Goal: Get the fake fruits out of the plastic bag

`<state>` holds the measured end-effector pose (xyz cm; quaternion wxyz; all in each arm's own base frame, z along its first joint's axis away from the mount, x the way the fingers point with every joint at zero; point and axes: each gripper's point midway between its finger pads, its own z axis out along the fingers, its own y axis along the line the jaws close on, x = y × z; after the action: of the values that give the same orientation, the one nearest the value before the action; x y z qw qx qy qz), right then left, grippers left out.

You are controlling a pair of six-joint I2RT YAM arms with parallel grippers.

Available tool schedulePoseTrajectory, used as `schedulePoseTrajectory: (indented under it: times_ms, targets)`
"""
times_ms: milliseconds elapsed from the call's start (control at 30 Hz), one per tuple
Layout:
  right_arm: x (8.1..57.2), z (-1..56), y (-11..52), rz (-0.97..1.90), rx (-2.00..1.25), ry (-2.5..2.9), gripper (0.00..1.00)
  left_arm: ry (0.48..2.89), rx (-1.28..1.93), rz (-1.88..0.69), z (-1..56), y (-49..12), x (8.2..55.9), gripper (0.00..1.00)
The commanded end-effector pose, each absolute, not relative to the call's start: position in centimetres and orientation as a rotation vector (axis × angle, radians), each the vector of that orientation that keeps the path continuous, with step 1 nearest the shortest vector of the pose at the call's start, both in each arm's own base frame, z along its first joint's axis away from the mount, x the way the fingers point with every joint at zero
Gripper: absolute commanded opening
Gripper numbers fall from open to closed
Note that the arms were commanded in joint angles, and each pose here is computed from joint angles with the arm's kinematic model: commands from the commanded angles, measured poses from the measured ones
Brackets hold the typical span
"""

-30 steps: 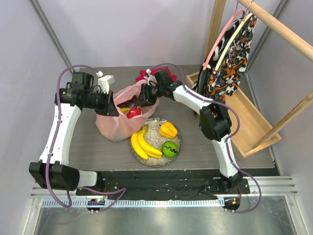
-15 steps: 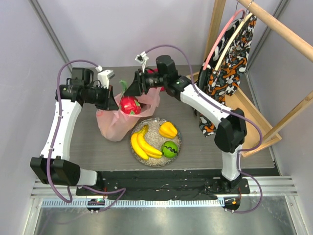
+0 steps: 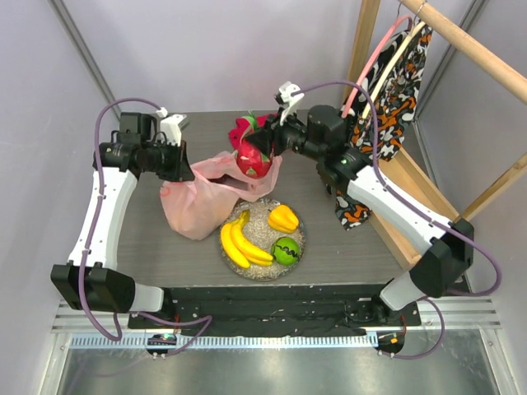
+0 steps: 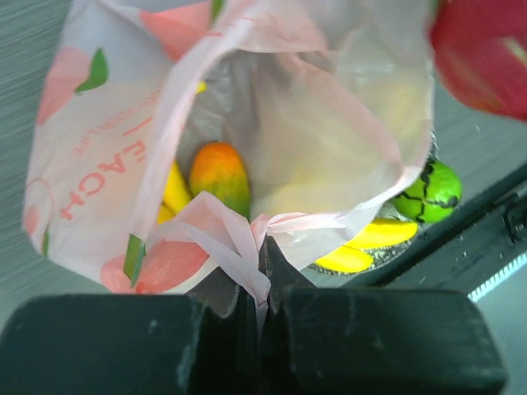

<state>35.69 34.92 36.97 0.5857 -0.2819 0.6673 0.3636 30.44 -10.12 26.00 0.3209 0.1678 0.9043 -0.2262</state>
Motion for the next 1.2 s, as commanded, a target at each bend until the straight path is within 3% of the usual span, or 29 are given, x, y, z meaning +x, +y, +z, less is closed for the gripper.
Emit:
schedulePoseTrajectory:
  times_ms: [0,167,267,1167]
  targets:
    - [29.9,43.0,34.7,0.875,-0.74,1.269,0.01,2.347,0.286,-0.427,27.0,-7.6,34.4,0.0]
    - [24.8,38.1,35.8,0.869,-0.96,1.266,0.01,2.339,0.189,-0.431,27.7,-6.5,37.3,0.0]
    - [24.3,35.0,35.8,0.826,-1.013,1.269,0.01,2.305,0.194,-0.42,29.0,-6.4,37.6,0.0]
    - [30.2,21.1,40.2,0.598,-1.214,1.368,0.01,2.305,0.12,-0.512,28.5,-5.1,32.7,0.0]
